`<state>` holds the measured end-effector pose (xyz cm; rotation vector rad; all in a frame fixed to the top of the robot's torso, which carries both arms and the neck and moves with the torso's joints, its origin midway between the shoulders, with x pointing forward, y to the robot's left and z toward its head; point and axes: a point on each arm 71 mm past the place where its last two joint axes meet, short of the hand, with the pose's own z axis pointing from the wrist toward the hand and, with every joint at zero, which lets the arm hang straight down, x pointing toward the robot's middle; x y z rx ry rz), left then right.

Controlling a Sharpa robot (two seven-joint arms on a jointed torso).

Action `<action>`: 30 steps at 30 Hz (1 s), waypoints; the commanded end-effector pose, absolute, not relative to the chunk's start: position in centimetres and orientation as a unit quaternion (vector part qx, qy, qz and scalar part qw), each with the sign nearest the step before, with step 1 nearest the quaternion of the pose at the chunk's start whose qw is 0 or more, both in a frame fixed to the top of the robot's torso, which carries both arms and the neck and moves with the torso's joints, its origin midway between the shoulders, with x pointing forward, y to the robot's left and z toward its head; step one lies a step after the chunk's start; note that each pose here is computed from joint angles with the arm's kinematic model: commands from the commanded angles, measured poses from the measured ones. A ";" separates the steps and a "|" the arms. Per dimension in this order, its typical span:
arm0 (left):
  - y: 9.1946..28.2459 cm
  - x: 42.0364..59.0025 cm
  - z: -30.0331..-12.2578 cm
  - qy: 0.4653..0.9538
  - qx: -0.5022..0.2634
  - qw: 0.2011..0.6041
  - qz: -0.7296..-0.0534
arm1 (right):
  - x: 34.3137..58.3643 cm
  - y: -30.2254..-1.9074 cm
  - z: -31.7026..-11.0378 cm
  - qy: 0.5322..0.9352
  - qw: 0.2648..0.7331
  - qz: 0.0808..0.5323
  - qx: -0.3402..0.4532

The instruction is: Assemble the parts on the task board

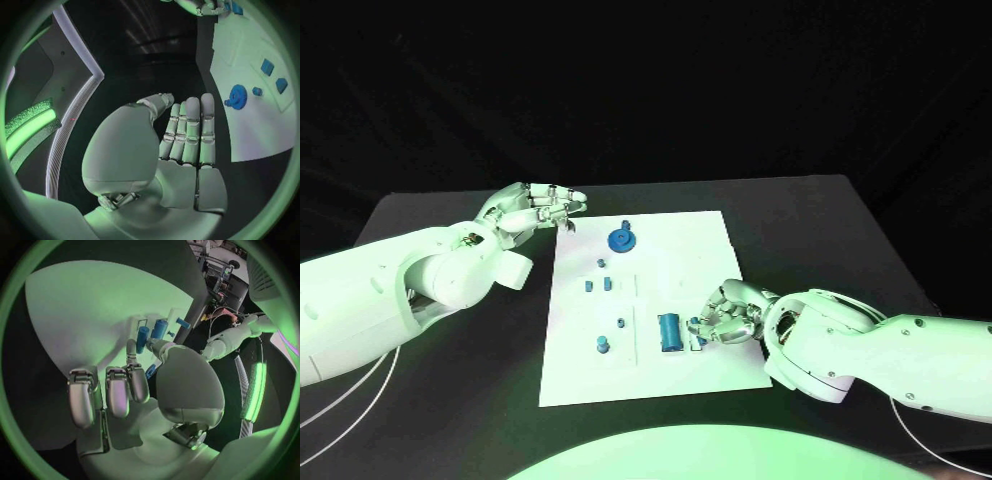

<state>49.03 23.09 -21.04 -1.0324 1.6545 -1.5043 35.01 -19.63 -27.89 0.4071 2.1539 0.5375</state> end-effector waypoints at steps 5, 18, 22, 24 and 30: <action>22.8 48.9 -20.9 0.635 -0.387 0.326 -0.584 | 34.8 -19.4 -28.1 0.870 0.414 0.215 0.158; 22.9 48.9 -21.0 0.637 -0.387 0.326 -0.582 | 34.7 -19.2 -28.1 0.873 0.412 0.216 0.146; 23.0 49.0 -21.0 0.637 -0.387 0.326 -0.582 | 34.7 -19.1 -28.1 0.873 0.412 0.216 0.144; 23.0 49.0 -21.0 0.637 -0.387 0.326 -0.582 | 34.7 -19.1 -28.1 0.873 0.412 0.216 0.144; 23.0 49.0 -21.0 0.638 -0.387 0.326 -0.581 | 34.7 -19.1 -28.1 0.872 0.414 0.217 0.143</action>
